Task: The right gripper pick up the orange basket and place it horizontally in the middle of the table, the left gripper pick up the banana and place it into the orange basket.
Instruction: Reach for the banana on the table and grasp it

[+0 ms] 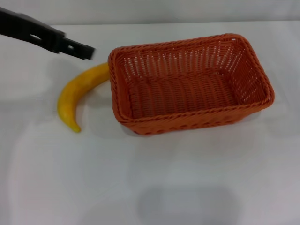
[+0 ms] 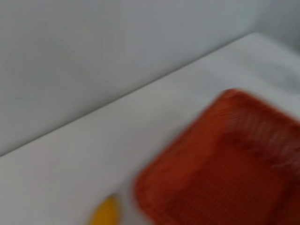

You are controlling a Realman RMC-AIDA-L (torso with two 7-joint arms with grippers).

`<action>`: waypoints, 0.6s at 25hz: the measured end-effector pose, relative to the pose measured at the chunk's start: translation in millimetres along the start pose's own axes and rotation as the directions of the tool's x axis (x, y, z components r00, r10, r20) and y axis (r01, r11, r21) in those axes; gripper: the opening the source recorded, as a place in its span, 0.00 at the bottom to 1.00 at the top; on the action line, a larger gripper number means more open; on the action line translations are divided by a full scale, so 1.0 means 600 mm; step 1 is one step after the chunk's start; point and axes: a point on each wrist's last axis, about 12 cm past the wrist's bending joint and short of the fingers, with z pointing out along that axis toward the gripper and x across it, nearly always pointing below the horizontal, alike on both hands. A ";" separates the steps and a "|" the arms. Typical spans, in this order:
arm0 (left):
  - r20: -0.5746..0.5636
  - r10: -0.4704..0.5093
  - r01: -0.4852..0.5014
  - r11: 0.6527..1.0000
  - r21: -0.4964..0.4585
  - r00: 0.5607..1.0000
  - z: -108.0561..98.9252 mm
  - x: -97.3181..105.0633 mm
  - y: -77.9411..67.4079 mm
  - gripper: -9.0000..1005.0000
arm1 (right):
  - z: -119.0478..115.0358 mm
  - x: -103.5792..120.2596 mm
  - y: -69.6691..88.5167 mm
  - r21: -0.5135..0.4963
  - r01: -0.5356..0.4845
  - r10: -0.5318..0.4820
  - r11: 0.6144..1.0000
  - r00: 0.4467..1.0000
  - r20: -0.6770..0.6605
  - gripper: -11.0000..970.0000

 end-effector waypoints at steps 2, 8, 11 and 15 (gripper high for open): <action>-0.021 -0.038 0.037 0.997 -0.060 0.999 -0.006 0.001 0.002 0.89 | 0.003 0.002 -0.003 0.016 0.001 -0.001 1.000 1.000 -0.012 0.90; -0.121 -0.189 0.157 0.959 -0.234 0.974 0.009 0.028 0.021 0.89 | 0.006 0.006 -0.010 0.051 0.004 -0.002 0.999 0.999 -0.040 0.90; -0.168 -0.262 0.203 0.931 -0.303 0.950 0.024 0.049 0.039 0.88 | 0.007 0.008 -0.011 0.056 0.006 -0.003 0.998 0.999 -0.052 0.90; -0.176 -0.307 0.238 0.913 -0.331 0.935 0.033 0.062 0.059 0.87 | 0.005 0.008 -0.013 0.060 0.006 -0.003 0.998 0.998 -0.056 0.90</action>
